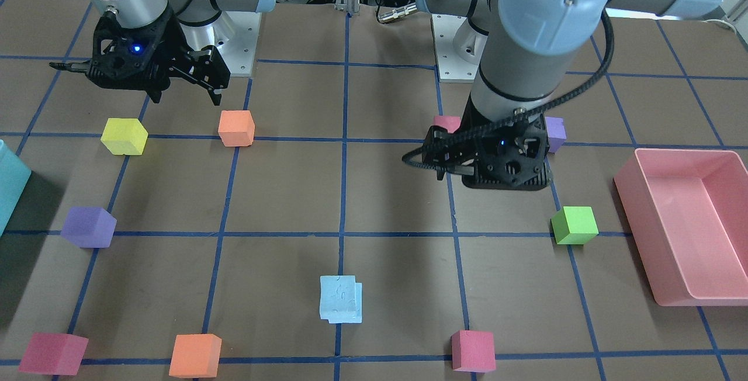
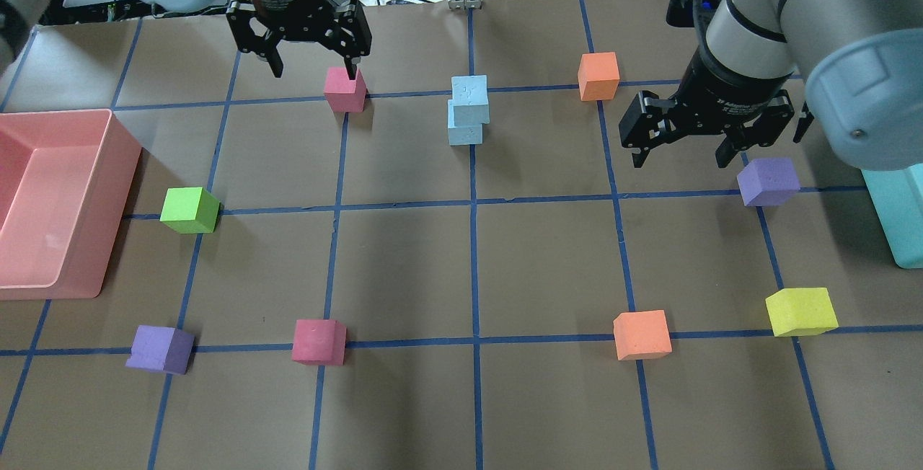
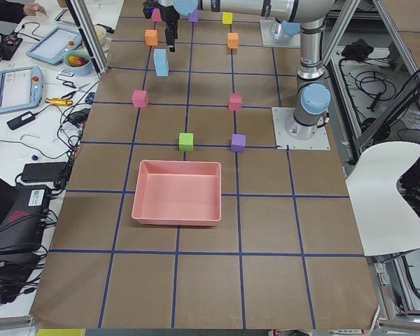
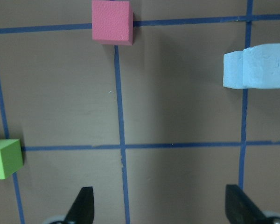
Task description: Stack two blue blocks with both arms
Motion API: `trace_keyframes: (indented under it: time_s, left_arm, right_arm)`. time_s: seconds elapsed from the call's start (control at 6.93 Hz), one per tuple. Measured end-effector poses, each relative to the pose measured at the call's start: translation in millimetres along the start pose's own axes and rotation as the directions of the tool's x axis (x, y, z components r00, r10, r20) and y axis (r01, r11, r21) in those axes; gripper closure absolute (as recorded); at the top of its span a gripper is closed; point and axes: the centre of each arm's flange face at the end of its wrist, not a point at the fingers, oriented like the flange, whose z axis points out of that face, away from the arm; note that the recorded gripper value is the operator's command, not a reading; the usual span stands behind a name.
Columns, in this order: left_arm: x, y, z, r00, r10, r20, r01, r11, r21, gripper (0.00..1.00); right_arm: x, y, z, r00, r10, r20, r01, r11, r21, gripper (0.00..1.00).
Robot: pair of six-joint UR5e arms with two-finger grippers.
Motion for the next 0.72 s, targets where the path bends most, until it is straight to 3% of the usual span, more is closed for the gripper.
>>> trace_keyframes:
  time_s: [0.43, 0.72]
  left_arm:
    - [-14.8, 80.4, 0.0, 1.000, 0.004, 0.003, -0.004, 0.998, 0.064, 0.00]
    - [-37.1, 85.9, -2.5, 1.000, -0.016, 0.005, 0.016, 0.996, 0.085, 0.00]
  right_arm:
    - [0.2, -0.4, -0.7, 1.000, 0.000, 0.000, 0.000, 1.000, 0.004, 0.00]
    - [0.6, -0.7, -0.9, 1.000, -0.001, -0.002, 0.001, 1.000, 0.004, 0.00]
